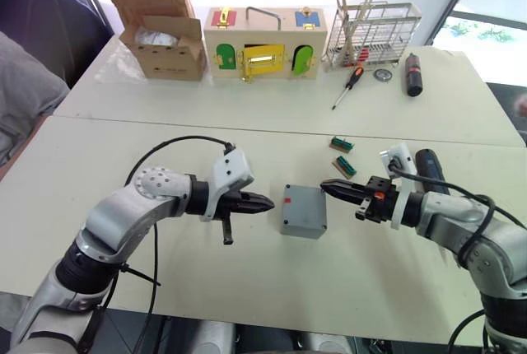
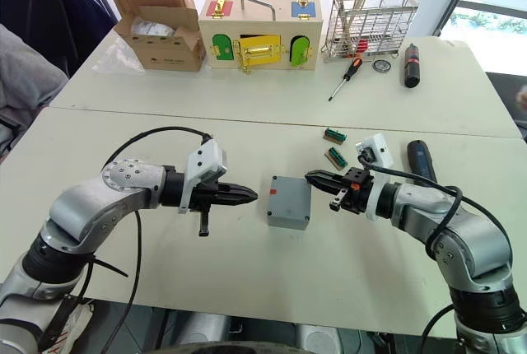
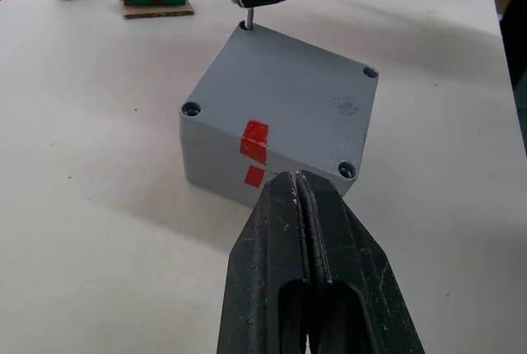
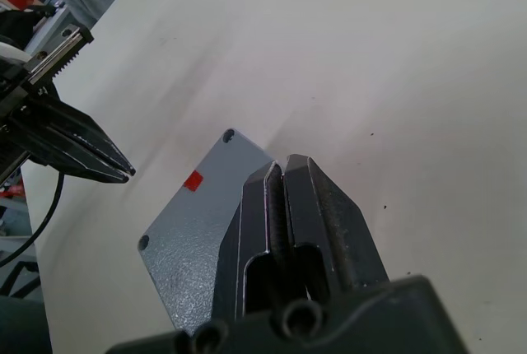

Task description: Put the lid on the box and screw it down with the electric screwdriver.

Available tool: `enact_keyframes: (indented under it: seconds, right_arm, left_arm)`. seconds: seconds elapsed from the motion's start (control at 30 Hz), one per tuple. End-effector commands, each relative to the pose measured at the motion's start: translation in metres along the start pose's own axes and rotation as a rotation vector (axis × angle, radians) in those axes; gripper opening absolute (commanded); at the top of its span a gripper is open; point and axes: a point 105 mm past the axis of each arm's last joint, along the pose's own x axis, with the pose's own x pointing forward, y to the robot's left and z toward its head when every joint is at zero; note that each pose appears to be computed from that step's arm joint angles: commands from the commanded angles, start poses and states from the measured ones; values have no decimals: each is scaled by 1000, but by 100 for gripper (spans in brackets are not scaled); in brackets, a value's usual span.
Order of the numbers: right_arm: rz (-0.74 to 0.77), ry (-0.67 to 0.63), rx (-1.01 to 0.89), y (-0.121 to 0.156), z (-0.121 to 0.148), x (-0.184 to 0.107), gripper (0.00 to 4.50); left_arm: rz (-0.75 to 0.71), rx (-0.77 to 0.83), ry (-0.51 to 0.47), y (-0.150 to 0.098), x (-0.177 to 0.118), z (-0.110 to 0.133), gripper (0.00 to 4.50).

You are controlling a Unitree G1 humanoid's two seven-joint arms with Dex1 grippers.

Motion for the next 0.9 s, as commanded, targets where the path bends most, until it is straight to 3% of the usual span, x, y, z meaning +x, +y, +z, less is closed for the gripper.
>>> enact_keyframes:
  seconds: [0.03, 0.37, 0.47, 0.7, 0.73, 0.83, 0.9]
  right_arm:
    - [0, -35, -35, 1, 9, 1, 6]
    - [0, -13, -38, 1, 3, 1, 6]
    - [-3, -7, -42, 0, 2, 0, 92]
    - [-20, -23, -48, -3, 8, -4, 429]
    - [-23, -35, -49, -4, 12, -6, 448]
    - [-36, -116, -35, -10, 34, -13, 448]
    - [-142, -254, -45, -30, 72, -27, 448]
  left_arm:
    - [5, 37, -20, -2, -2, 8, 0]
    - [8, 40, -19, -1, -3, 11, 0]
    - [6, 42, -20, -1, -3, 11, 0]
    - [-1, 45, -26, -2, 0, 12, 0]
    - [-1, 45, -26, -2, 0, 12, 0]
    - [-5, 48, -33, -2, 2, 13, 0]
    - [-7, 54, -71, -1, 3, 21, 0]
